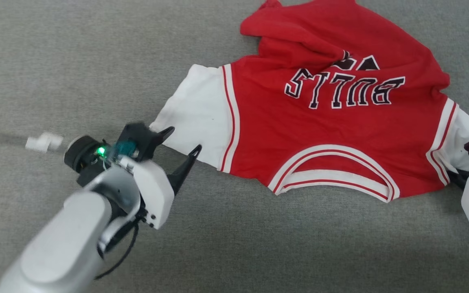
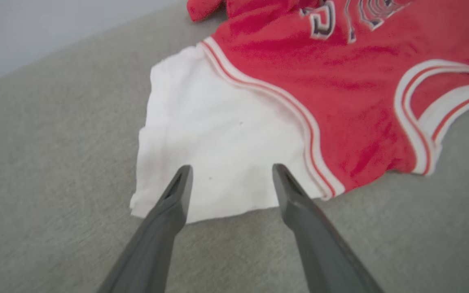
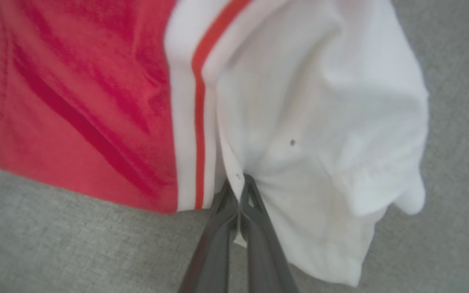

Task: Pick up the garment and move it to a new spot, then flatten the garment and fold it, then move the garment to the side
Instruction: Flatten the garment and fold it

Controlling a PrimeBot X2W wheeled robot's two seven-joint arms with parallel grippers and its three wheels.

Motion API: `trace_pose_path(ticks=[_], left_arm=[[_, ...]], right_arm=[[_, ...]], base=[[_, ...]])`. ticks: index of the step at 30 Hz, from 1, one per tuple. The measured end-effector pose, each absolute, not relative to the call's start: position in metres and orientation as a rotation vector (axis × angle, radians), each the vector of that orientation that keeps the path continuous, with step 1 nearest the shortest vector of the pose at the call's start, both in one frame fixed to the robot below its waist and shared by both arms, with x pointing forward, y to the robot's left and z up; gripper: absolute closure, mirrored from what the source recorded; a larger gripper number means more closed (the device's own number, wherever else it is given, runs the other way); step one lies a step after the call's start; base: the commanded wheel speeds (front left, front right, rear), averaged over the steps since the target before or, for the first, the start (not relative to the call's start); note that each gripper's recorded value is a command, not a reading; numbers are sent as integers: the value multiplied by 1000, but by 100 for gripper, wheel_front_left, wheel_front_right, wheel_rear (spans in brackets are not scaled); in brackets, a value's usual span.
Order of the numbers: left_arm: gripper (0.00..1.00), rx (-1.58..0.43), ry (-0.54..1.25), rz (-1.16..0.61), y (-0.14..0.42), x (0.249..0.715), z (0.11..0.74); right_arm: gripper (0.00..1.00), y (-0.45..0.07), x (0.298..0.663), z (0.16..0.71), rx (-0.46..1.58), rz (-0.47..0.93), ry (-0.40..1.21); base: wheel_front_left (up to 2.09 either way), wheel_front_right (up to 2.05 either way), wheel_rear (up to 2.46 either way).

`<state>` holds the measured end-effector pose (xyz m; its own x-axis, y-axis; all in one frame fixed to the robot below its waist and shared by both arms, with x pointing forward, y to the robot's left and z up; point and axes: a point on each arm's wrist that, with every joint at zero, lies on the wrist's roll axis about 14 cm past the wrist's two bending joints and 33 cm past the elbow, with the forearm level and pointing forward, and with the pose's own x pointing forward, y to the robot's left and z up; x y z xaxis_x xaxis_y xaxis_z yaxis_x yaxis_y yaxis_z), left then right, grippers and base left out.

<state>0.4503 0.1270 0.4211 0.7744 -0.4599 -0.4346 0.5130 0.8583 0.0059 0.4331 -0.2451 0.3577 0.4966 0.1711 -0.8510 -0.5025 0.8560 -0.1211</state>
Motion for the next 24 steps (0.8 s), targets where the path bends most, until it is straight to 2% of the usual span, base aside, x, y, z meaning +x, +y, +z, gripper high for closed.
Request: trace_pose_path(ticks=[7,16,17,18,19,20,21,24], left_arm=[[0,209,860,-632,133,442,381],[0,234,968,-675,126,455,360],[7,239,968,-680,125,457,359],[45,242,973,-685,123,457,357],[59,241,969,-688,122,459,356],[97,240,959,-685,122,461,356],[100,239,949,-684,121,463,356],[100,226,907,-675,119,469,360]], right_arm=[[100,-242,433,358,-417,436,968],[100,-238,432,353,-413,451,975],[100,-238,432,352,-410,450,975],[100,-239,432,352,-408,449,975],[100,-239,432,353,-406,446,975],[100,-239,432,354,-402,442,971],[100,-239,433,355,-397,440,966],[100,-237,436,360,-366,425,931]], base=[[0,0,0],[0,0,0],[0,0,0],[0,0,0],[0,0,0],[0,0,0],[0,0,0],[0,0,0]])
